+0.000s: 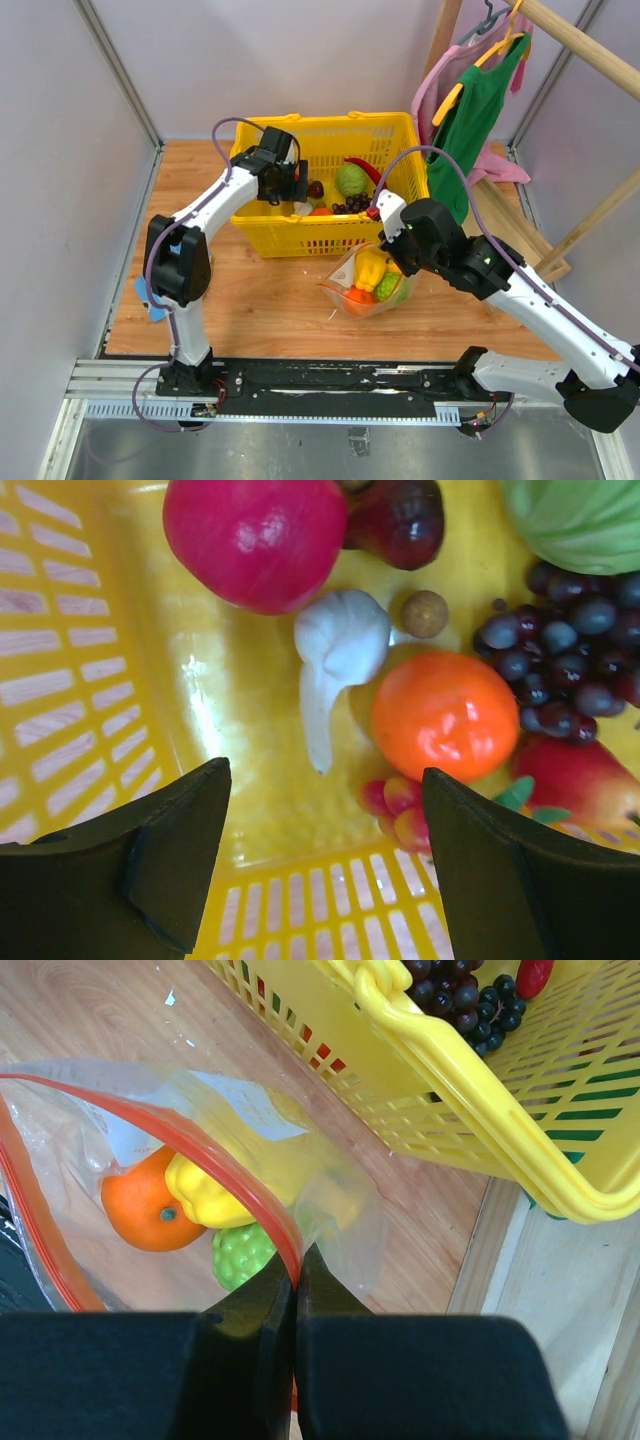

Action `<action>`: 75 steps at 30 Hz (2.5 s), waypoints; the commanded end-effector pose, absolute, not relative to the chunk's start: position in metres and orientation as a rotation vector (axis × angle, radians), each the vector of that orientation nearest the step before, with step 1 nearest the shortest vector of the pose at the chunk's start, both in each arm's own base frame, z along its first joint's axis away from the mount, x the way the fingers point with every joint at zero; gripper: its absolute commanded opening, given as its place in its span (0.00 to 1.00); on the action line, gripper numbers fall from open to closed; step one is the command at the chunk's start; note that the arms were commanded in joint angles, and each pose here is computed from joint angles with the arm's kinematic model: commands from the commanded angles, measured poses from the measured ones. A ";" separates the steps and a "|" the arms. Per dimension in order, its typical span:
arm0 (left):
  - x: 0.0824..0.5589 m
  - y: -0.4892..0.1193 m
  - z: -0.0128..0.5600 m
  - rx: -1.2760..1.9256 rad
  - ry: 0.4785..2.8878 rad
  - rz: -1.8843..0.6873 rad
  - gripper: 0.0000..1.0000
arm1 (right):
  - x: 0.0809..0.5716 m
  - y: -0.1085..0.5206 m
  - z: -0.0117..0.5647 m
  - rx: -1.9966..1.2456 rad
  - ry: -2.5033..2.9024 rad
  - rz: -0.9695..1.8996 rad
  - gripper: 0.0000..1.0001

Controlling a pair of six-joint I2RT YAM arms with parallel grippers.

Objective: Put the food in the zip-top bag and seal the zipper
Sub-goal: Pick up the fake vegetable from the bin, then place the fake vegetable in the zipper food storage bag.

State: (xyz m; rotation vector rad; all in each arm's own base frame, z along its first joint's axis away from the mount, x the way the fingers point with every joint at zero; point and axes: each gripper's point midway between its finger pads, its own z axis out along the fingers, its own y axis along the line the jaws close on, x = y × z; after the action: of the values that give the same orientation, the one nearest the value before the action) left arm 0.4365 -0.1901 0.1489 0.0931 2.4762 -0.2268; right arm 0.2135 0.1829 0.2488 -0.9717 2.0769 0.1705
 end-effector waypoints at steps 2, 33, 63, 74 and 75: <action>0.461 -0.197 0.133 0.044 2.467 -0.271 0.79 | 0.219 0.187 0.253 -0.982 2.038 0.185 0.01; 0.493 -0.176 0.095 0.076 2.478 -0.107 0.00 | 0.230 0.201 0.244 -1.073 2.012 0.163 0.04; 0.363 -0.199 0.289 0.211 2.085 -0.416 0.00 | 0.246 0.202 0.252 -0.845 2.102 0.142 0.02; 0.295 -0.236 0.307 0.362 2.010 -0.595 0.00 | 0.251 0.213 0.253 -0.750 2.129 0.196 0.02; 0.290 -0.241 0.308 0.379 2.000 -0.611 0.00 | 0.251 0.215 0.254 -0.744 2.129 0.206 0.02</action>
State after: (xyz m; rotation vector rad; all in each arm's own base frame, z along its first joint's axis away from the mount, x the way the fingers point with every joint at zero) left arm 0.3088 -0.2214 0.2972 0.3288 2.0492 -0.5082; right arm 0.2414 0.2080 0.2346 -0.8525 2.1562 0.1564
